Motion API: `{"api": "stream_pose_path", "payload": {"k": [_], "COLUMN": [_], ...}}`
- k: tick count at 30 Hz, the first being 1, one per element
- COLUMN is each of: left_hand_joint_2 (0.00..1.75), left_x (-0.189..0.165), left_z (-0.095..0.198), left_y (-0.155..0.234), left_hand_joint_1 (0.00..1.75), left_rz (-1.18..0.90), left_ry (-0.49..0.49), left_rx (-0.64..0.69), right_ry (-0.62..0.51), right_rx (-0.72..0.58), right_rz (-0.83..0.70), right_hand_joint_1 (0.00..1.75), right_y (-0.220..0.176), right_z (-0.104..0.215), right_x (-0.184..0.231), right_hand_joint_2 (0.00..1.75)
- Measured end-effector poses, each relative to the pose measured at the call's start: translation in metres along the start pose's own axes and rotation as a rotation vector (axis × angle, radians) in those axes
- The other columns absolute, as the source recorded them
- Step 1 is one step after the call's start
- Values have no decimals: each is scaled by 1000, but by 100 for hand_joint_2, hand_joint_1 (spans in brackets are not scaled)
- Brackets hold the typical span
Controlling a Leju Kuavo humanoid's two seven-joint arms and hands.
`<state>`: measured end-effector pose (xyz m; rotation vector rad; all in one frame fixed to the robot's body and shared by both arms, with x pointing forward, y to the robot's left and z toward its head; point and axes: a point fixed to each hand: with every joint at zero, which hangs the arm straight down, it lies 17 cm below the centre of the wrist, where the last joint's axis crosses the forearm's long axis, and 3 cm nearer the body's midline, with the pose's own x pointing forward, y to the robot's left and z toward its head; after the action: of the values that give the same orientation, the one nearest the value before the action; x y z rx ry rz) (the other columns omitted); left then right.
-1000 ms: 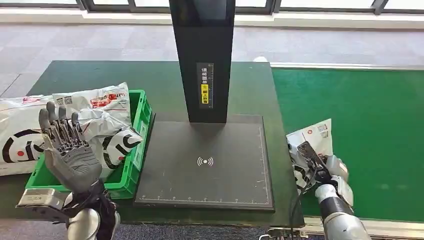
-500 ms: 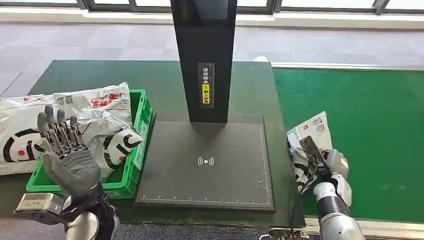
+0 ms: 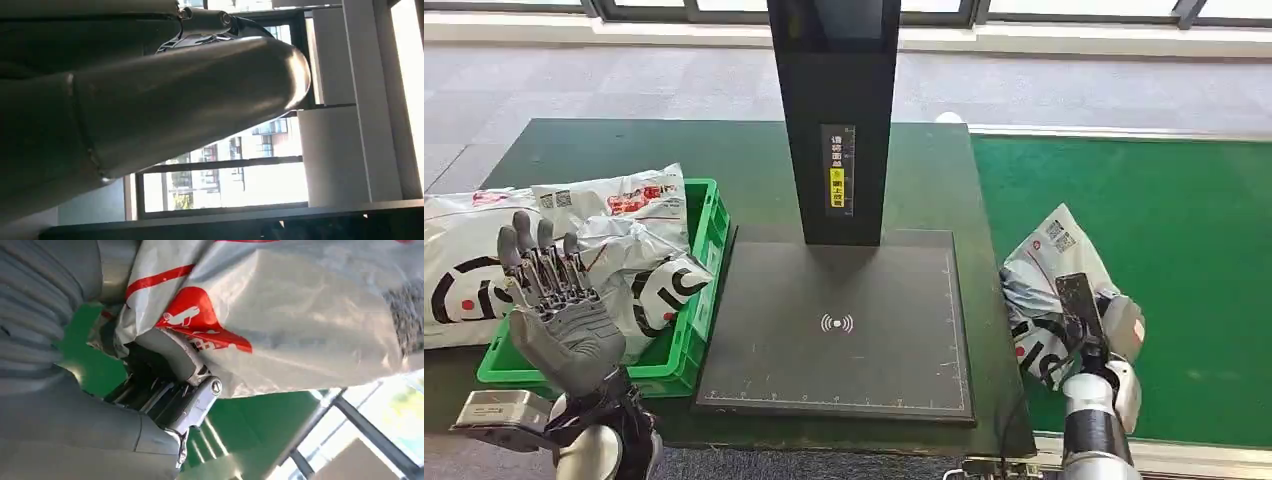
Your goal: Moved the parcel from conveyor to table for the left to box.
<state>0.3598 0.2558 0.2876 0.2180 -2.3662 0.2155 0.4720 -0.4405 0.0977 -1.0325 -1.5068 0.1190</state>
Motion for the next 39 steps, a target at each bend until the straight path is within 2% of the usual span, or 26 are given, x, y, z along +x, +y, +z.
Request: {"api": "stream_pose_path", "payload": {"k": [3, 8, 11, 15, 19, 26, 37, 39], "left_hand_joint_2": [0, 0, 0, 0, 0, 0, 0, 0], "left_x": [1, 1, -1, -3, -4, -5, -8, -9], "left_z": [-1, -4, -7, -7, -7, -16, -18, -18], "left_y": [-2, -6, -4, -5, -7, -15, -18, -19], "left_hand_joint_1": [0, 0, 0, 0, 0, 0, 0, 0], "left_rz": [10, 31, 43, 50, 73, 97, 104, 106], "left_ry": [-3, -8, -8, -6, 1, -5, 1, 4], "left_rx": [-11, -24, -18, -27, -33, -41, -39, -42], "right_ry": [-83, -383, -515, -625, -721, -816, -838, -843], "right_rx": [-51, -221, -294, -338, -309, -221, -202, -161], "right_rz": [-51, -209, -277, -397, -520, -630, -655, -682], "right_hand_joint_1": [175, 175, 175, 175, 175, 175, 175, 175], "right_y": [-19, -77, -104, -123, -124, -112, -109, -104], "right_z": [12, 63, 93, 116, 134, 151, 155, 154], "right_x": [26, 115, 163, 214, 258, 301, 312, 316], "right_hand_joint_2": [175, 175, 175, 175, 175, 175, 175, 175]}}
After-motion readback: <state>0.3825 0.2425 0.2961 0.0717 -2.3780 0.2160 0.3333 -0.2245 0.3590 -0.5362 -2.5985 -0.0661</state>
